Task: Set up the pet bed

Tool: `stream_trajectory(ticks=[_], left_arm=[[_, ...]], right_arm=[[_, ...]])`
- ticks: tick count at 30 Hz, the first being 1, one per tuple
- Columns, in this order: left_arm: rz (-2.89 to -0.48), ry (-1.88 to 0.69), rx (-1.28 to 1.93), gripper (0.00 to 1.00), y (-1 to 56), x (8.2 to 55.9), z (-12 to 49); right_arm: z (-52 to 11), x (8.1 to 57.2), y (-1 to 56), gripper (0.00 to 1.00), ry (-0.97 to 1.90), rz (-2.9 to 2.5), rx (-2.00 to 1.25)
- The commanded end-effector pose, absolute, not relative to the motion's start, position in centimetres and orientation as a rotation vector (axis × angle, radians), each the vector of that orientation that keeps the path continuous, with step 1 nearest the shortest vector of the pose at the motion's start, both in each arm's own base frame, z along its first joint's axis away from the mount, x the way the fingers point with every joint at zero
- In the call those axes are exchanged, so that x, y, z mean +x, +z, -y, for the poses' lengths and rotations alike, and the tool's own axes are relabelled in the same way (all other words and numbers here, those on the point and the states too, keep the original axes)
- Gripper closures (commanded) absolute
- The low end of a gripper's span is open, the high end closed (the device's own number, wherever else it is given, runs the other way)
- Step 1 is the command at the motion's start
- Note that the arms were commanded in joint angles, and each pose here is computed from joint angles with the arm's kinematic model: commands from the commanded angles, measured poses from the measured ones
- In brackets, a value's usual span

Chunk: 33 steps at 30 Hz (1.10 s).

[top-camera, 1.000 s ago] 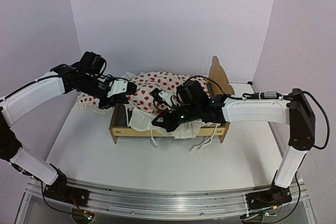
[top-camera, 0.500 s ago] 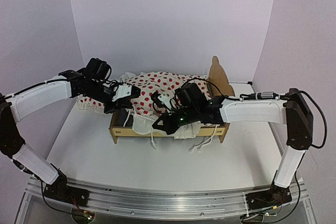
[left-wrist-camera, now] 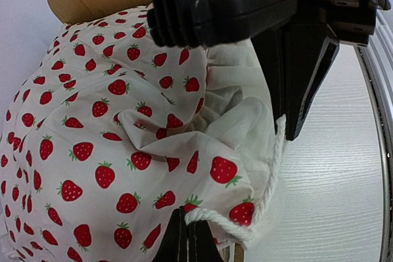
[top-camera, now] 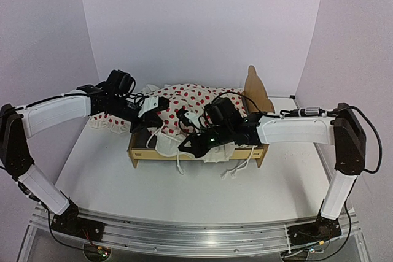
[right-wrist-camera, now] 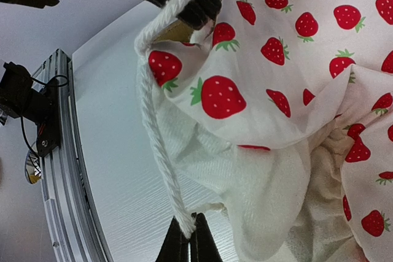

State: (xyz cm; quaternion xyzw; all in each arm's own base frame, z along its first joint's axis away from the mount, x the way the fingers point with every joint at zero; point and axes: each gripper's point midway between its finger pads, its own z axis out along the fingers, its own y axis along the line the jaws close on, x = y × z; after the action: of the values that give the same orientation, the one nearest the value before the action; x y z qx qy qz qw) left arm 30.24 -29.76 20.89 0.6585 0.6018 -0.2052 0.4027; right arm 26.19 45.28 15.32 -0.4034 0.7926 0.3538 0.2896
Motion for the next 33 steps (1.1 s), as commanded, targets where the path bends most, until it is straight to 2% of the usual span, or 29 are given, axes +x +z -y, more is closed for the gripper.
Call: stream_trajectory(ticks=[1, 10, 11, 18, 21, 23, 25, 29, 33], left_arm=[[-1.523, -0.650, 1.620, 1.00, 20.6, 29.4, 31.4], [-1.727, -0.711, 1.546, 1.00, 17.8, 30.0, 29.9], [-1.742, -0.705, 1.542, 0.97, 17.6, 30.1, 29.6], [-1.753, -0.633, 1.521, 0.44, 19.7, 31.8, 26.8], [-1.736, -0.651, 1.568, 0.29, 20.5, 31.5, 25.2], [-1.728, -0.680, 1.628, 0.22, 20.6, 30.7, 24.1], [-1.730, -0.667, 1.696, 0.23, 19.8, 30.0, 23.1], [-1.741, -0.547, 1.785, 0.43, 16.5, 30.0, 21.7], [-1.764, -0.453, 1.788, 0.51, 14.7, 30.8, 22.8]], right_arm=[[-45.4, 25.9, 15.4, 1.00, 0.945, -2.100, -1.098], [-44.9, 25.8, 15.3, 1.00, 0.925, -2.111, -1.095], [-44.9, 25.8, 15.2, 1.00, 0.924, -2.112, -1.095], [-45.1, 25.8, 15.3, 1.00, 0.926, -2.109, -1.101], [-45.1, 25.8, 15.1, 1.00, 0.929, -2.115, -1.102], [-45.1, 25.8, 15.0, 1.00, 0.932, -2.118, -1.105], [-45.2, 25.8, 15.1, 1.00, 0.936, -2.117, -1.106], [-45.3, 25.8, 15.0, 1.00, 0.937, -2.117, -1.107], [-45.2, 25.8, 15.1, 1.00, 0.937, -2.117, -1.102]])
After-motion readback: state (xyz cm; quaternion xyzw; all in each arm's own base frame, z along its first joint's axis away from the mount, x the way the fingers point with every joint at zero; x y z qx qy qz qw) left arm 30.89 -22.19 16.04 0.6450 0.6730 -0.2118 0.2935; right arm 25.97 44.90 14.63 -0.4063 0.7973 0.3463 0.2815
